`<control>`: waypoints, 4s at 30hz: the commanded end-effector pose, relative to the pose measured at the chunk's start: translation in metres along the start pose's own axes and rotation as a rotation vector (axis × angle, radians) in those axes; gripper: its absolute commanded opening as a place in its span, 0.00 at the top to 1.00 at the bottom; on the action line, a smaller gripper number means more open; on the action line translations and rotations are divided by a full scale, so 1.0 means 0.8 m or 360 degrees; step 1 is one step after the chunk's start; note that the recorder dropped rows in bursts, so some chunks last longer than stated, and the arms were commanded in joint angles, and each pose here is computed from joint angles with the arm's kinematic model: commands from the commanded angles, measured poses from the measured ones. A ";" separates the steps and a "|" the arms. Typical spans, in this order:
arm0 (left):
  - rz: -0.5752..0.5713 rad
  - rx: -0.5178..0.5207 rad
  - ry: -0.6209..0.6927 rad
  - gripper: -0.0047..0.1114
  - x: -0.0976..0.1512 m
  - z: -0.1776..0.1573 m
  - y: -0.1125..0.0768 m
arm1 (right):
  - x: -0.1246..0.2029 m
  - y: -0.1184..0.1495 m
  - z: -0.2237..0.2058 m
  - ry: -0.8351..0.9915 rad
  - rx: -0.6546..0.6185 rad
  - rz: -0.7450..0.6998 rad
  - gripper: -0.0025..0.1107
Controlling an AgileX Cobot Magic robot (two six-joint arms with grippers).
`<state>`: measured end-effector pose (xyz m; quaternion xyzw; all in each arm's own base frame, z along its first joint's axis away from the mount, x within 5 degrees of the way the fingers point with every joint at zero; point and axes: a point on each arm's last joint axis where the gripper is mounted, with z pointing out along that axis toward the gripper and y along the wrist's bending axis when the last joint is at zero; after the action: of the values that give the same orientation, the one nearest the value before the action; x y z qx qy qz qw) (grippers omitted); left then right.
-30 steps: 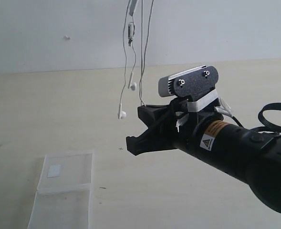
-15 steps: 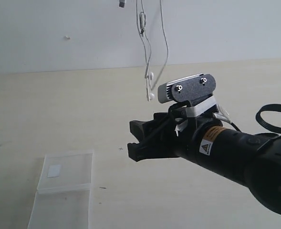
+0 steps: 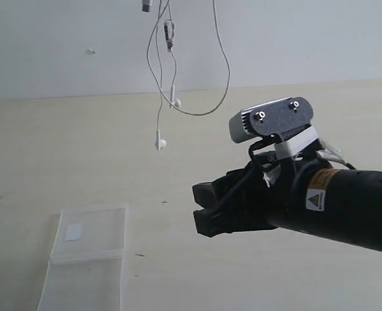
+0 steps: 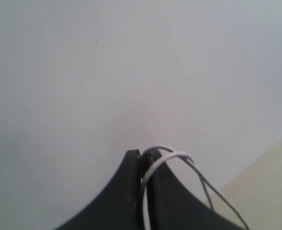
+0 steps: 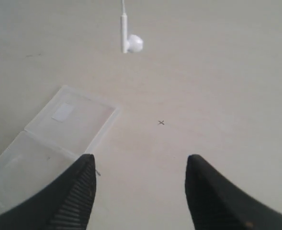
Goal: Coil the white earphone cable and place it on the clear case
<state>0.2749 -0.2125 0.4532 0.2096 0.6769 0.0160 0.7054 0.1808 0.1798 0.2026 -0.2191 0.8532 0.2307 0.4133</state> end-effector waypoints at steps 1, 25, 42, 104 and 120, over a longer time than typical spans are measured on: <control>-0.0003 -0.0023 -0.0011 0.96 -0.005 -0.003 0.003 | -0.013 0.004 -0.034 -0.0017 -0.0032 -0.0027 0.49; -0.0003 0.0001 -0.0025 0.96 -0.006 -0.003 0.002 | -0.127 0.032 -0.115 -0.0778 -0.0175 -0.0127 0.38; -0.0002 0.0107 -0.0069 0.96 -0.013 -0.012 -0.019 | -0.129 0.031 -0.077 -0.0792 -0.0140 -0.0161 0.38; 0.0007 0.0026 -0.0006 0.96 -0.006 -0.008 -0.016 | -0.162 0.031 -0.046 -0.0955 -0.0022 -0.0133 0.15; 0.0003 0.0110 -0.0054 0.96 -0.009 -0.008 -0.023 | -0.176 0.035 -0.015 -0.0928 -0.0011 -0.0136 0.15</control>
<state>0.2656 -0.2229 0.4533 0.2200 0.6738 0.0082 0.7054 0.2326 0.2179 0.3291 -0.1816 0.6867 0.2712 0.6495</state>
